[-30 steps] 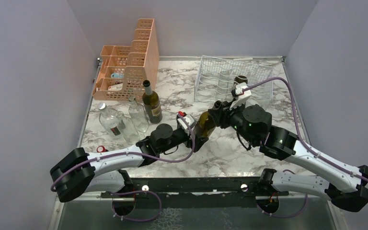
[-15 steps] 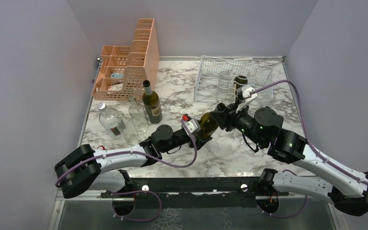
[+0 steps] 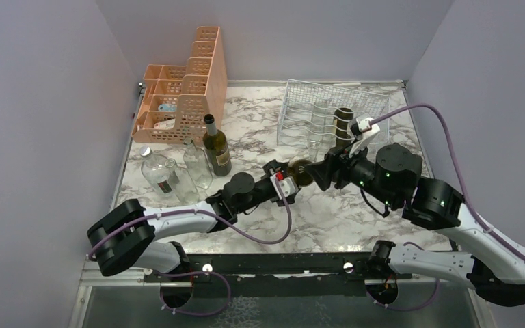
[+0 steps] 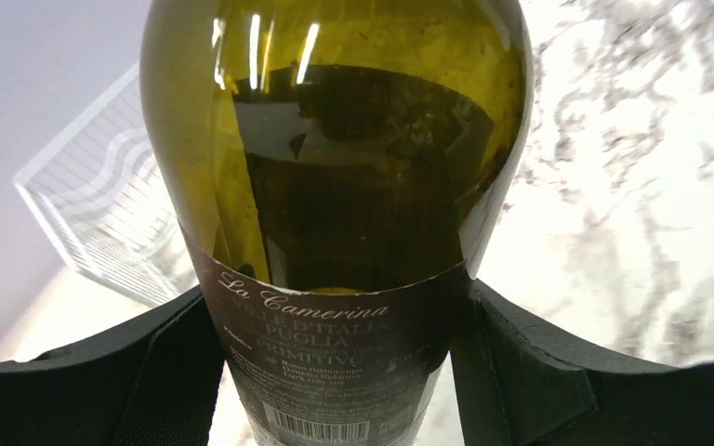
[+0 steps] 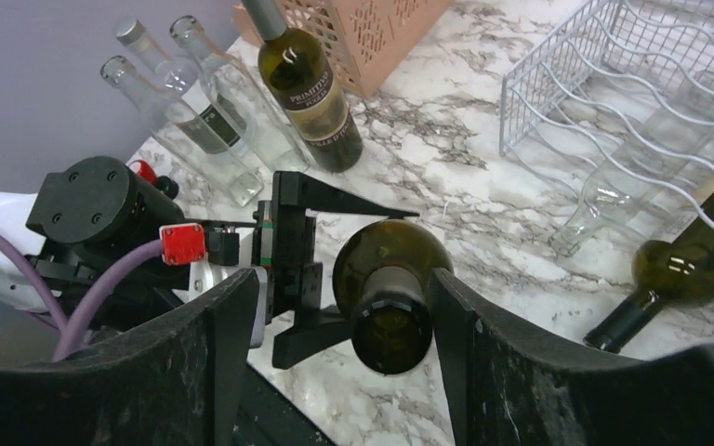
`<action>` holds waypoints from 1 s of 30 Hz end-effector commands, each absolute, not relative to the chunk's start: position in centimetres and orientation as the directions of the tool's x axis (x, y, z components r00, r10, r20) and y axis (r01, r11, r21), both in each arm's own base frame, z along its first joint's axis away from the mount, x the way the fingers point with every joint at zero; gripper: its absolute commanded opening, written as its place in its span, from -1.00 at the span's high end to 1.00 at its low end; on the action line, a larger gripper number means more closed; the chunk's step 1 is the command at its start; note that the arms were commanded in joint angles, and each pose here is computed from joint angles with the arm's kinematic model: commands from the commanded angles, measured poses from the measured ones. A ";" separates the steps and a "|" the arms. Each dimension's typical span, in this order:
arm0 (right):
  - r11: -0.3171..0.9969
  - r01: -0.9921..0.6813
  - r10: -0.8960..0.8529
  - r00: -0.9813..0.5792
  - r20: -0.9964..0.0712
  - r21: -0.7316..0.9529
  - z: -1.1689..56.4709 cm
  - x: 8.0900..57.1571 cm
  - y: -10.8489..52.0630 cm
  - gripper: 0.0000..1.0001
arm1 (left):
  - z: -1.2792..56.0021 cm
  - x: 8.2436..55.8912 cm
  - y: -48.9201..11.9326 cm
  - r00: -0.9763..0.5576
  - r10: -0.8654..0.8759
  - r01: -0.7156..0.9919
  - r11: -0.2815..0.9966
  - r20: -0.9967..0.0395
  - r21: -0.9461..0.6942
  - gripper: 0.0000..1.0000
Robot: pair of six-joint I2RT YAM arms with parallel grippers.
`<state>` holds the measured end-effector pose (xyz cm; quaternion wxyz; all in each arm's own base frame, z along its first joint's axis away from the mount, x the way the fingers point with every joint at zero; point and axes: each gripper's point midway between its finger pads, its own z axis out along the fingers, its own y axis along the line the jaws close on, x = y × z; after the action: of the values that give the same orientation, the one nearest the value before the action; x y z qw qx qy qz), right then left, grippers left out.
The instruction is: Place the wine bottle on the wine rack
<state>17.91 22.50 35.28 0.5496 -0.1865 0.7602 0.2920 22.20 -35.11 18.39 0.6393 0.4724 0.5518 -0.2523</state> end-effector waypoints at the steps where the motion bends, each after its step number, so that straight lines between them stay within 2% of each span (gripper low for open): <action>1: 0.832 -0.510 -0.015 -0.417 -0.909 0.220 34.4 17.3 19.7 -0.40 | 25.5 24.2 -36.0 0.629 0.222 0.630 0.416 -0.745 0.656 1.00; 7: 0.842 -0.492 -0.021 -0.438 -0.899 0.220 34.9 16.3 17.7 -0.40 | 27.4 25.4 -37.0 0.828 0.333 0.361 0.300 -0.452 0.883 1.00; 14: 0.868 -0.437 -0.045 -0.540 -0.840 0.234 33.0 14.4 15.4 -0.40 | 31.4 26.1 -38.9 0.921 0.336 0.131 0.207 -0.196 0.970 1.00; 22: 0.890 -0.394 -0.056 -0.594 -0.802 0.230 30.9 13.6 14.1 -0.40 | 32.5 25.6 -39.4 0.952 0.303 0.013 0.097 -0.042 0.995 1.00; 30: 0.890 -0.404 -0.117 -0.649 -0.752 0.210 27.3 13.8 16.1 -0.33 | 33.5 24.9 -39.7 0.961 0.271 -0.060 0.023 0.052 0.998 1.00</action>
<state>13.86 15.21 29.32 0.4169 -0.1435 0.8771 0.1907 26.15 -39.56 25.78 0.6598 0.7302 0.1587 0.0789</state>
